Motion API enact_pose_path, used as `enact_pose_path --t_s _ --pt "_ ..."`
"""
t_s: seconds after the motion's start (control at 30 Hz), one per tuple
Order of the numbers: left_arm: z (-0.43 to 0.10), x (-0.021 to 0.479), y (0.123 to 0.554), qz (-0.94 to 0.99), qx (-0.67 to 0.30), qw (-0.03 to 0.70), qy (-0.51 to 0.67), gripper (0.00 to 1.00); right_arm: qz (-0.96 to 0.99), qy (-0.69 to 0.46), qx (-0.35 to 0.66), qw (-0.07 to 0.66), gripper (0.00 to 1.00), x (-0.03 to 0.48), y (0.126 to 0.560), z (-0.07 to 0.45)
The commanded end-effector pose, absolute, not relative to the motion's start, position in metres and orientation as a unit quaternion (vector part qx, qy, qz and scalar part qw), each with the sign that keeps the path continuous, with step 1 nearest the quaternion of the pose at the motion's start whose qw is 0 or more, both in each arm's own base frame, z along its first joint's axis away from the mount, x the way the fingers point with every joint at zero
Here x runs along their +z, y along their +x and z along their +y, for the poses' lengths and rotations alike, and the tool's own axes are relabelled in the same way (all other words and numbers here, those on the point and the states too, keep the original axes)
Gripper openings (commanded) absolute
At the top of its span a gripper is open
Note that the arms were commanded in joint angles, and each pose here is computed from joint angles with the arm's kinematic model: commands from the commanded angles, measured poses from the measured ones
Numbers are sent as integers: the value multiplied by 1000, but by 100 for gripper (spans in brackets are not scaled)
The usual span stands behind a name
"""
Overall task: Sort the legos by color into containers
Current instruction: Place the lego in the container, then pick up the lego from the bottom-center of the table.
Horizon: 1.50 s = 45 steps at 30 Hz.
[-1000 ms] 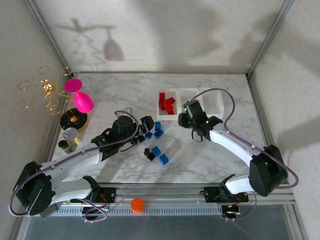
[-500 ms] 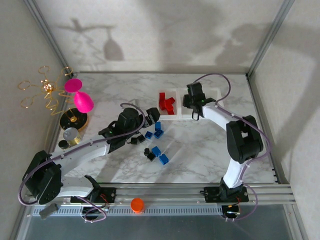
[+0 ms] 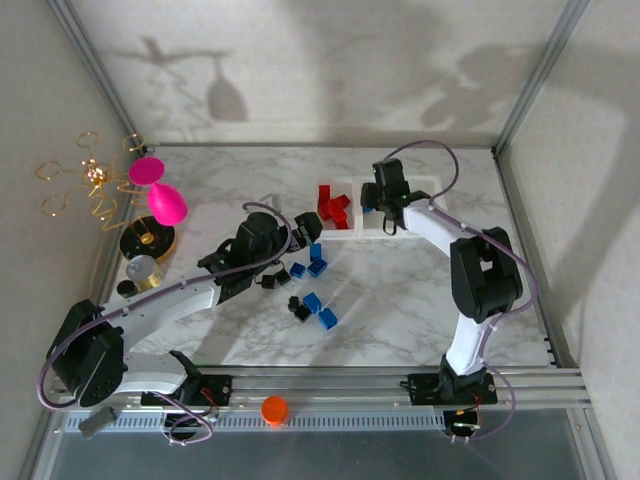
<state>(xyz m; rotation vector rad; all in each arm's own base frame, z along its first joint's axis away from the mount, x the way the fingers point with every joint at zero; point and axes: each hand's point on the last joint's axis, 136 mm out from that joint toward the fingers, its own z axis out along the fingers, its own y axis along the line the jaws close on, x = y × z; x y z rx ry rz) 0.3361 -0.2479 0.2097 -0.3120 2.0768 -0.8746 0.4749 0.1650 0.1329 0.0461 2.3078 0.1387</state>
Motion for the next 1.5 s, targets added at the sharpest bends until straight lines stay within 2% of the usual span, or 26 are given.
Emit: enact_pose_path --t_s 0.0,0.4,0.8,1.03,1.47 --pt "-247 231 333 813 -370 434 -116 100 906 9 88 415 65 163 454 172" --pt "-218 206 307 834 -334 418 -135 100 911 -69 176 366 71 165 353 212" --pt "-182 175 286 850 -283 408 -173 100 907 -197 218 303 77 117 254 280" --pt "-175 164 280 855 -273 401 -183 100 904 -238 225 273 78 93 229 311" --pt "-167 161 277 854 -264 406 -190 100 902 -289 215 236 70 59 216 346"
